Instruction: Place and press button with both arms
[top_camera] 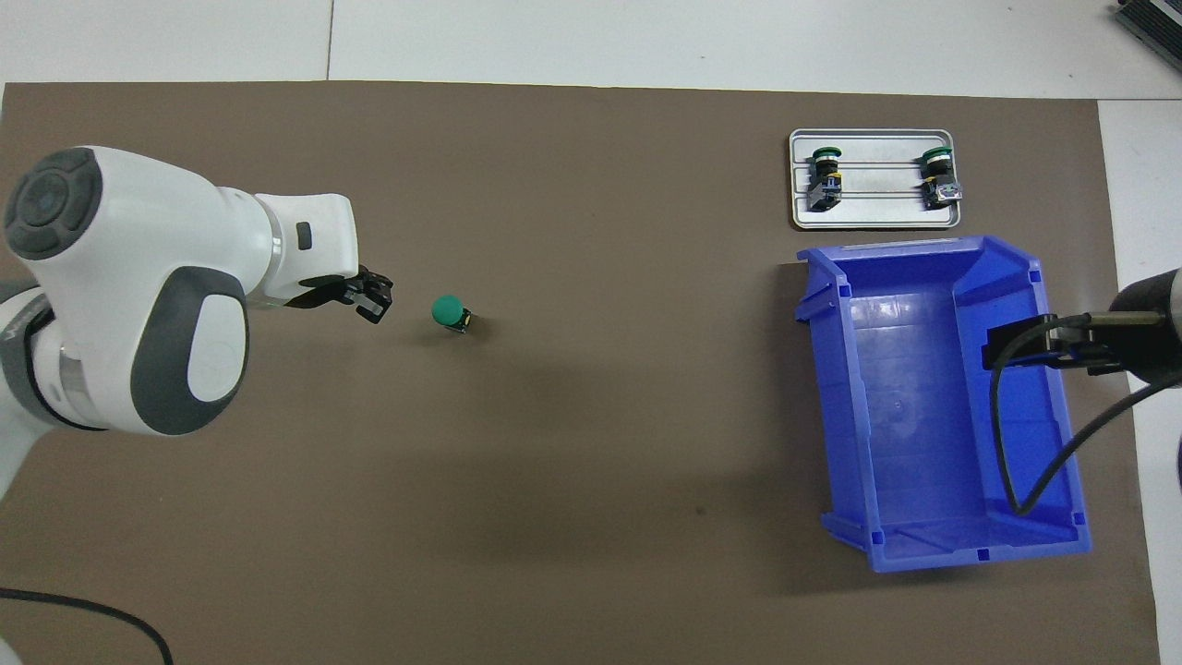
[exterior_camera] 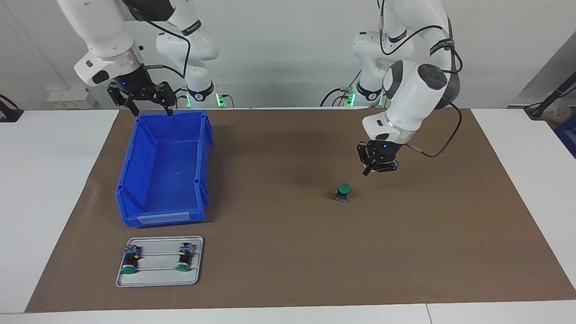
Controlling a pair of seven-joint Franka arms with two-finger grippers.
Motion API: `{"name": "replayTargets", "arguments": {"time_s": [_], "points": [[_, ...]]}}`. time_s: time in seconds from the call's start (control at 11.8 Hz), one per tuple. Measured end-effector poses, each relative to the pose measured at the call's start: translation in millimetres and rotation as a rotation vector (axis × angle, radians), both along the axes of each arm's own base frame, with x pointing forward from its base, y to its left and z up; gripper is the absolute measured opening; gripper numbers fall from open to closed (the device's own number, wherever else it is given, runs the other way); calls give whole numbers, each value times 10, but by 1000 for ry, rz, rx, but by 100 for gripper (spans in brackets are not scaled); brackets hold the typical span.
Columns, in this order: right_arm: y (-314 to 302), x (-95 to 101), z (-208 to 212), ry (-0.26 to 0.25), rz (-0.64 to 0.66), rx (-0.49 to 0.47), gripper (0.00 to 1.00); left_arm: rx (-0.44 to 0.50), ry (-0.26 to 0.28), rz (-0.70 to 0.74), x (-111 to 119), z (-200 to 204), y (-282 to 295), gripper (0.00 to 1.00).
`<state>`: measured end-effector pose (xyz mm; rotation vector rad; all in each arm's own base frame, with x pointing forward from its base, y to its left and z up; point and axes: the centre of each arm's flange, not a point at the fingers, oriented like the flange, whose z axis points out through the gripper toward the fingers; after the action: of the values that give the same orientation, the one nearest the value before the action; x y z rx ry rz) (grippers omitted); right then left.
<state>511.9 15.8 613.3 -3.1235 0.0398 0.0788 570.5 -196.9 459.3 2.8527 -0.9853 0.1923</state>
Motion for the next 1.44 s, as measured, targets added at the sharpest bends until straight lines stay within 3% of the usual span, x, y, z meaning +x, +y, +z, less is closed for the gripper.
{"name": "replayTargets", "arguments": {"time_s": [0.25, 0.68, 1.18, 1.44], "points": [[-1, 1, 9, 2, 7, 1, 100, 26, 23, 59, -18, -195, -203, 1], [-8, -11, 24, 9, 11, -21, 99, 72, 54, 65, -8, -919, -669, 1], [-123, 9, 1, 10, -9, -25, 97, 101, 39, 67, 15, -843, -707, 1], [-160, 21, -8, 8, -16, -25, 97, 101, 29, 77, 7, -527, -631, 1]]}}
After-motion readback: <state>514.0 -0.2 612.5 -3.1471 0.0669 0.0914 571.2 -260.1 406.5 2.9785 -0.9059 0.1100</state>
